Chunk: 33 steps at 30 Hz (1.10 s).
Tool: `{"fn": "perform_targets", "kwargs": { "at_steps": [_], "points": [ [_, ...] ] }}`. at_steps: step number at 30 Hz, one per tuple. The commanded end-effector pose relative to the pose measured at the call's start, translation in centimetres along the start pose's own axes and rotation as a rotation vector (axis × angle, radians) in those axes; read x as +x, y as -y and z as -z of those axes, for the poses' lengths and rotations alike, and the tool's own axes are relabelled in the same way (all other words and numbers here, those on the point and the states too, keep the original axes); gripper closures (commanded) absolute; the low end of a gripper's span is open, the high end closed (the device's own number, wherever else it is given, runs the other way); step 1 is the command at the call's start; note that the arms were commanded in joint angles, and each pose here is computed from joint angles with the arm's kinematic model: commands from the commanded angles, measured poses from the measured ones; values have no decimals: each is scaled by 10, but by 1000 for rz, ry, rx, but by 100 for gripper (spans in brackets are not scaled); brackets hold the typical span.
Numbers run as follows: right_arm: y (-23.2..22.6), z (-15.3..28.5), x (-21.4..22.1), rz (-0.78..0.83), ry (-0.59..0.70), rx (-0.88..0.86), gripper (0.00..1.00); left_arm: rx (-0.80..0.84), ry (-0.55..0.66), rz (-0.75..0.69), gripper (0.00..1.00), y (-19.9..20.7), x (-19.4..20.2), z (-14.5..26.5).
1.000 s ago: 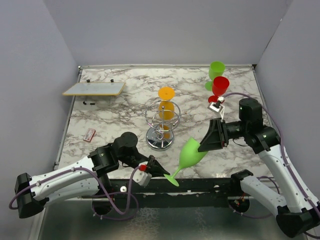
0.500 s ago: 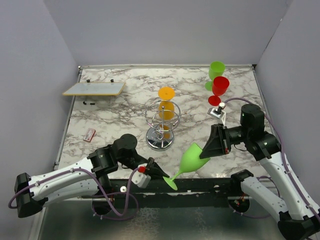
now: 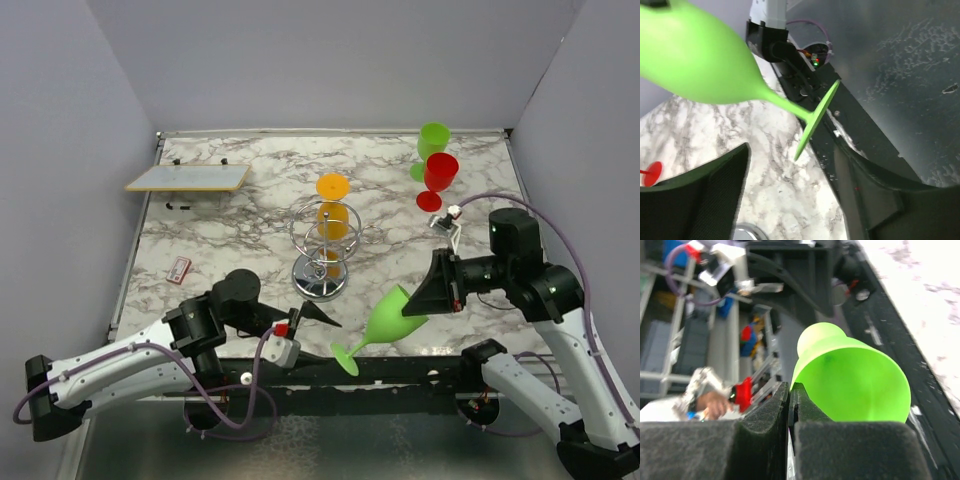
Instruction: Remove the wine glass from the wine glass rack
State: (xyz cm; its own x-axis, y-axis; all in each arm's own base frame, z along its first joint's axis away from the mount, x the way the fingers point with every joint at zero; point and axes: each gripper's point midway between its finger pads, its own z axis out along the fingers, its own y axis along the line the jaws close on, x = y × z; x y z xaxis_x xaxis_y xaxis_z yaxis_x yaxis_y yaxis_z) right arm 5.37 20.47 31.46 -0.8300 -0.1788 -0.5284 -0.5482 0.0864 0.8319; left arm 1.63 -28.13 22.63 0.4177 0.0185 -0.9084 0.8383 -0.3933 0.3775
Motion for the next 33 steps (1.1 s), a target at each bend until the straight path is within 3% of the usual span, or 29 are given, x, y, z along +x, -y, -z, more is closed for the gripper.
{"fn": "perform_targets", "kwargs": {
  "at_steps": [1,2,3,12,16,19,24,33],
  "points": [
    [41,19,10,-37,29,382,99,-80,-3,1,9,-9,-3,8],
    [48,25,10,-44,42,453,99,-92,-1,-1,2,-10,-5,9],
    [55,32,11,-54,56,526,99,-105,1,-4,1,-12,-7,10],
    [110,143,-48,-75,398,1303,99,-237,39,37,1,-29,-24,22],
    [139,178,-88,-52,431,1566,99,-342,52,82,1,-46,-33,30],
    [159,181,-117,-27,447,1637,99,-414,61,122,1,-57,-38,36],
    [196,154,-163,29,456,1558,99,-506,64,199,1,-67,-37,45],
    [271,145,-182,-44,344,1653,99,-574,116,331,1,-71,-46,54]
  ]
}}
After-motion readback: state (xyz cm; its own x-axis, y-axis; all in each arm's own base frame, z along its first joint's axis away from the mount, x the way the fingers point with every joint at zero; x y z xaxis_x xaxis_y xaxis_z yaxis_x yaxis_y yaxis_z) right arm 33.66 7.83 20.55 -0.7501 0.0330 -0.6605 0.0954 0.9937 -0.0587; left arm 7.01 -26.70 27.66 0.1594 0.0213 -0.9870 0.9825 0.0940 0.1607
